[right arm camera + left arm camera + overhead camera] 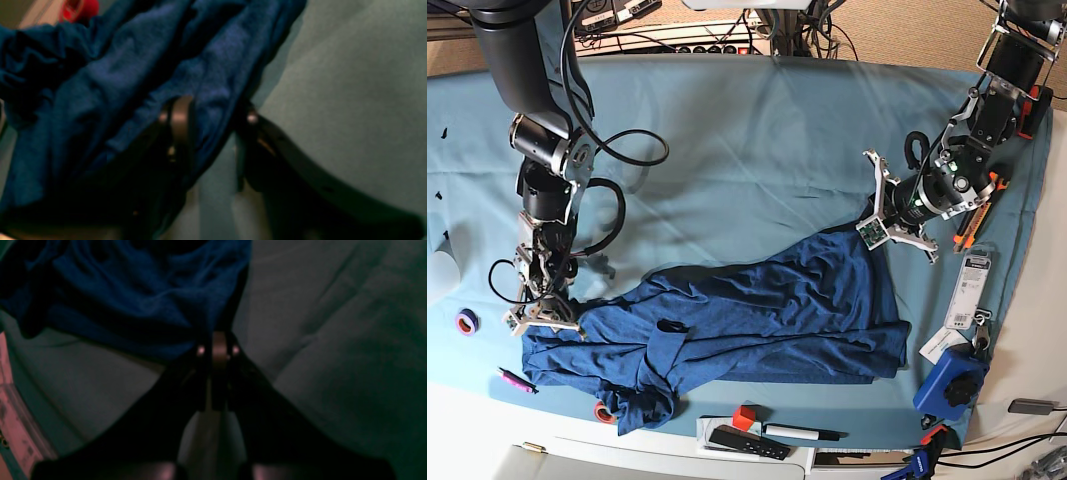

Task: Layout the t-shirt on the table in an organized manner, then fold the t-shirt properly
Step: 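Grasp the shirt hem with the right gripper and drag it outward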

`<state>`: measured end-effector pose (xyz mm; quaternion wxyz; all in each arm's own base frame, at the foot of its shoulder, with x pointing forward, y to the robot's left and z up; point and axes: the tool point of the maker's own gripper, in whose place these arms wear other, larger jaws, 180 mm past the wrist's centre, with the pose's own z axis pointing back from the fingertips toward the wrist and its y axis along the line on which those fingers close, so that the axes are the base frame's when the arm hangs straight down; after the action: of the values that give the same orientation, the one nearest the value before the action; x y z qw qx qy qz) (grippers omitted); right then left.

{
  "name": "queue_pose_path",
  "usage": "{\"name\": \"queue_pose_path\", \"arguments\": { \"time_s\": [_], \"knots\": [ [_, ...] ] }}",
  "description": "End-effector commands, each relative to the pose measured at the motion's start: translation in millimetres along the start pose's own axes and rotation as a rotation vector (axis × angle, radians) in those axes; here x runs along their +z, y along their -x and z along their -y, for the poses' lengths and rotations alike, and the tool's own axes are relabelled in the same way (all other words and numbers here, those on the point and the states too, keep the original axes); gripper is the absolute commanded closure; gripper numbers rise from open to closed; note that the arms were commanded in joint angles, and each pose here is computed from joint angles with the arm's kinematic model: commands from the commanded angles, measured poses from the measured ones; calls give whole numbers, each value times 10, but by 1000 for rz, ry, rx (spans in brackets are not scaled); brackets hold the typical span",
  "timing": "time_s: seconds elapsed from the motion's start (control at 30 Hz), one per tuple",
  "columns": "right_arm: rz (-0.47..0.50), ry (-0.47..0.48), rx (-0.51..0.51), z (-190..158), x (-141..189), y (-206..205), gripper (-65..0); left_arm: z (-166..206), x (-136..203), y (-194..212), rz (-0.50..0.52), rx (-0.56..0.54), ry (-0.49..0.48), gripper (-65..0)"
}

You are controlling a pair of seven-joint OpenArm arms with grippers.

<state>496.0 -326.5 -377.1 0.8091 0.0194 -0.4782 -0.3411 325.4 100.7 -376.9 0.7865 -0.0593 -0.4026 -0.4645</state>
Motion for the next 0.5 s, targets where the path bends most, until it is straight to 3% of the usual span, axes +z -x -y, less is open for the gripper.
{"name": "queue_pose_path", "arguments": {
  "time_s": [0.0,0.07,0.3,0.47],
  "knots": [
    [69,-17,4,-98,7,-300,-114,-120,44,-119,38,-10,-27,0],
    [67,-7,26,-68,7,-293,0,-121,45,-118,38,-11,-27,0],
    [114,-5,53,-12,36,-430,0,-132,45,-125,39,-12,-30,0],
    [129,-77,98,-95,146,-730,0,-132,46,-124,38,-12,-30,0]
  ]
}}
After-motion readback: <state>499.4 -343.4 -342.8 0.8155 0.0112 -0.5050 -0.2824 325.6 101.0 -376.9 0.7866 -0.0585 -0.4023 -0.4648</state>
